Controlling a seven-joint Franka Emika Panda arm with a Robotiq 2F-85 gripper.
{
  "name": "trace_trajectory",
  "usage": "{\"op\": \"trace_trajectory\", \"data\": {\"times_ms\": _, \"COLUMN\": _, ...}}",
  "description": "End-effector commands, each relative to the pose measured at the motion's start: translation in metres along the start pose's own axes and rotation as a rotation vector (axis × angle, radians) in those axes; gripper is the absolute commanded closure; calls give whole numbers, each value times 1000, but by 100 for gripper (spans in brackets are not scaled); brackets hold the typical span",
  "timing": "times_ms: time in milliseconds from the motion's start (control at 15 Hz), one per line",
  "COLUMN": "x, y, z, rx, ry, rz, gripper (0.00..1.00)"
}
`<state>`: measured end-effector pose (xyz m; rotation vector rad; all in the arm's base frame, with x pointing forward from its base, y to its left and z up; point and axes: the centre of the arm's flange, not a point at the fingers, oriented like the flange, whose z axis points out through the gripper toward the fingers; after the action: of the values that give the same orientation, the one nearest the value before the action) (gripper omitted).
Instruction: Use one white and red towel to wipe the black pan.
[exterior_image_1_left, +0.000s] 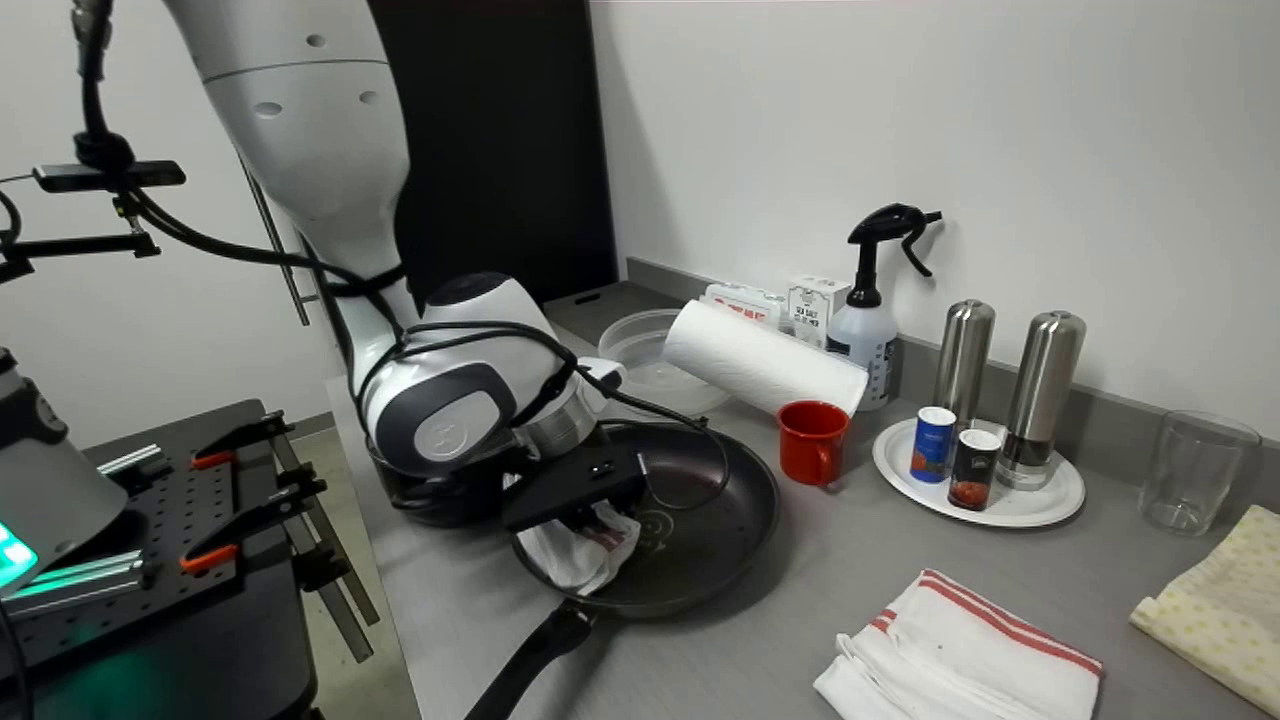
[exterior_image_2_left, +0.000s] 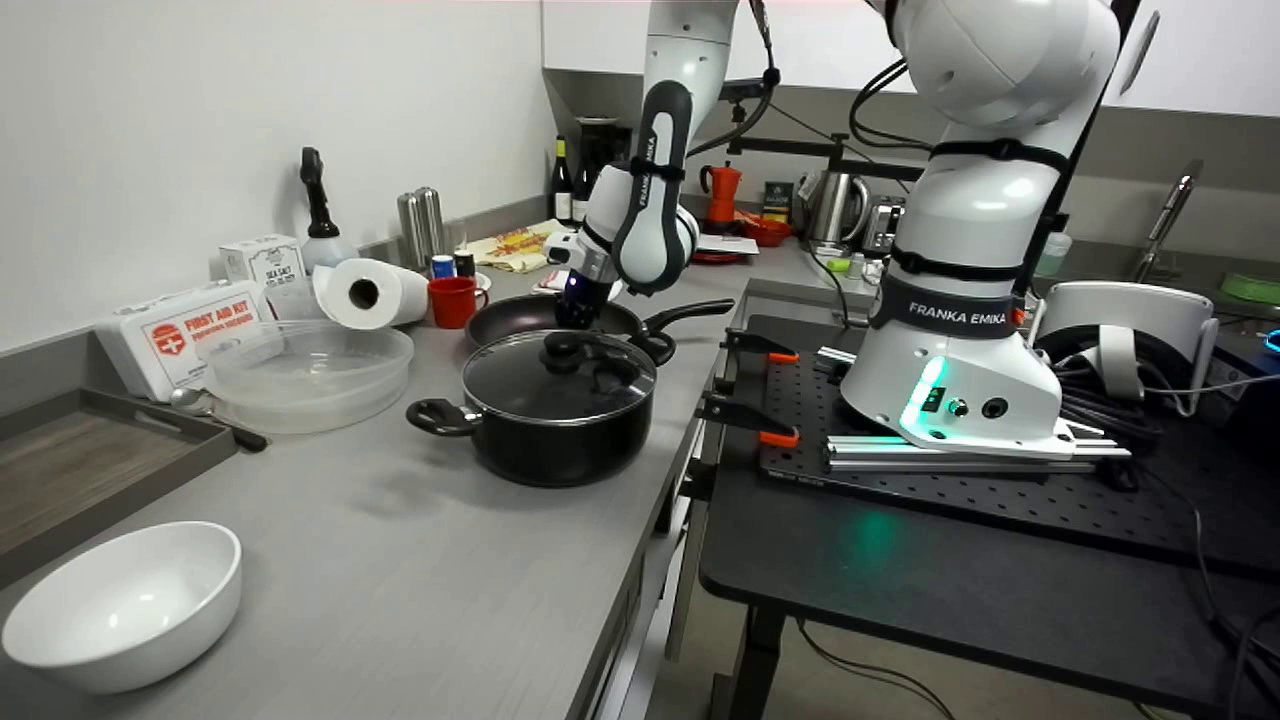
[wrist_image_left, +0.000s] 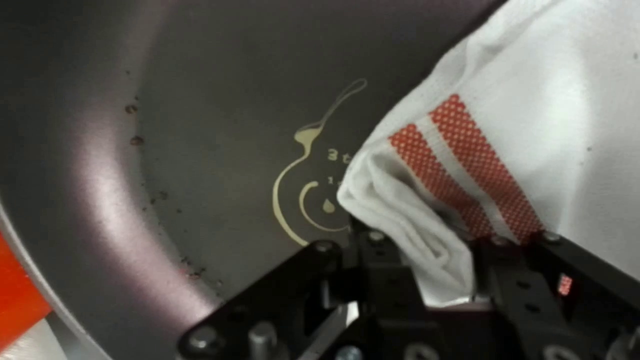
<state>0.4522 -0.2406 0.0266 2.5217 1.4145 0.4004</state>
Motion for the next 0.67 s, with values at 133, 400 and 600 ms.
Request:
{"op": "trace_trajectory", "data": {"times_ms": 133, "x": -3, "y": -15, "z": 21, "rx": 66, "ry": -31, "rz": 36, "gripper": 97}}
{"op": "trace_trajectory", "data": {"times_ms": 400, "x": 3, "y": 31, "z": 24, "rx": 55, "ry": -38, "rz": 128, "gripper": 97}}
{"op": "trace_trajectory", "data": {"times_ms": 600, "x": 5, "y": 64, "z": 29, "rx": 59, "ry": -60, "rz": 206, "gripper": 97}}
